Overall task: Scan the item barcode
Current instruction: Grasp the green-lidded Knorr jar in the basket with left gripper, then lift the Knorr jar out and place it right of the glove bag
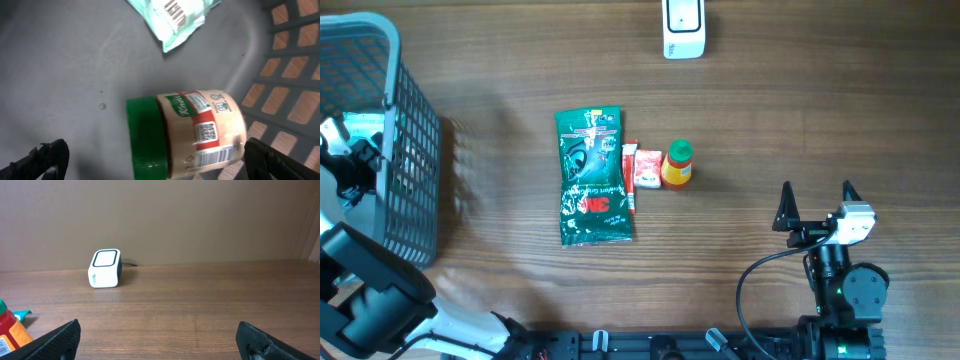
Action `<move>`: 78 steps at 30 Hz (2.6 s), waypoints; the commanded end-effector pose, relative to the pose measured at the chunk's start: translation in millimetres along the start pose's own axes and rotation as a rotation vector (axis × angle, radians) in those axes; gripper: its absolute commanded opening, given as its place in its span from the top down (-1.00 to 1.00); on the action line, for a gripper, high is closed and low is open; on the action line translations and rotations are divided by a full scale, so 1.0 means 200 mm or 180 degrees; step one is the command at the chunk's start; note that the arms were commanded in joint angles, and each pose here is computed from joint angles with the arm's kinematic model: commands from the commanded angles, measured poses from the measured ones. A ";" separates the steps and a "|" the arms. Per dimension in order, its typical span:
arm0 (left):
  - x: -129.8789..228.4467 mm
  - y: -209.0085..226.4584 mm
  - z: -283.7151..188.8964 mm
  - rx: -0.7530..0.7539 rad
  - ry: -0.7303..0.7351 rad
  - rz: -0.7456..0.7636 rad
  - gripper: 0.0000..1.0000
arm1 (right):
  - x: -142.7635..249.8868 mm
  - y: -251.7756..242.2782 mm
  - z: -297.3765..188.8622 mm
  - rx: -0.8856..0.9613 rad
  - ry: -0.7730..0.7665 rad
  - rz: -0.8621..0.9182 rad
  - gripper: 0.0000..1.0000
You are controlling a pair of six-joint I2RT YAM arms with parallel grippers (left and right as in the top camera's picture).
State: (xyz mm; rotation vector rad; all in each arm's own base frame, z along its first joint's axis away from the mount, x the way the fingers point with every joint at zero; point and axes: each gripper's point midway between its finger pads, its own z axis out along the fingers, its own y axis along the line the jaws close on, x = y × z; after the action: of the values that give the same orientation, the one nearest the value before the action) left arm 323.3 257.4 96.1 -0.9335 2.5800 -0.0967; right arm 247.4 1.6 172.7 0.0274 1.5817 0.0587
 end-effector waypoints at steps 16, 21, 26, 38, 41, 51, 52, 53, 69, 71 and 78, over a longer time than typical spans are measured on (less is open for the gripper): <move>0.19 0.12 0.24 -0.0461 0.0652 0.0111 -0.97 | 0.00 0.02 0.00 -0.0056 -0.0007 -0.0029 -1.00; 0.18 0.14 0.21 -0.0555 0.0604 0.0124 -0.71 | 0.00 0.02 0.00 -0.0056 -0.0007 -0.0027 -0.99; 0.07 0.11 0.11 -0.0562 0.0368 0.0154 -0.54 | 0.00 0.02 0.00 -0.0056 -0.0007 -0.0029 -1.00; -0.25 -0.01 -0.47 -0.0540 -0.0758 -0.0046 -0.45 | 0.00 0.02 0.00 -0.0056 -0.0007 -0.0029 -0.99; -0.32 -0.11 -0.70 -0.0301 -0.1153 -0.0170 -0.44 | 0.00 0.02 0.00 -0.0056 -0.0007 -0.0027 -1.00; -0.15 -0.93 -1.63 0.1858 -0.2242 0.0572 -0.33 | 0.00 0.02 0.00 -0.0056 -0.0007 -0.0027 -0.99; -0.09 -1.00 -1.66 0.1956 -0.2221 0.0679 -0.33 | 0.00 0.02 0.00 -0.0056 -0.0007 -0.0030 -0.99; -0.01 -1.10 -1.69 0.2090 -0.2156 0.0822 -0.33 | 0.00 0.02 0.00 -0.0056 -0.0007 -0.0029 -0.99; 1.02 -1.79 -1.04 0.1889 0.0292 0.2194 -0.11 | 0.00 0.02 0.00 -0.0056 -0.0006 -0.0029 -1.00; 1.15 -1.80 -0.95 0.1722 0.0561 0.2326 -0.09 | 0.00 0.02 0.00 -0.0056 -0.0007 -0.0030 -1.00; 1.56 -1.83 -0.63 0.1212 0.1271 0.2676 -0.10 | 0.00 0.02 0.00 -0.0056 -0.0006 -0.0029 -1.00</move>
State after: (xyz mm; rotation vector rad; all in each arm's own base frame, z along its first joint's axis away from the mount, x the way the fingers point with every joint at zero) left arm 288.0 -217.5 211.9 0.3448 2.8230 -0.6339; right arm 247.4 1.7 172.5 0.0271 1.5821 0.0590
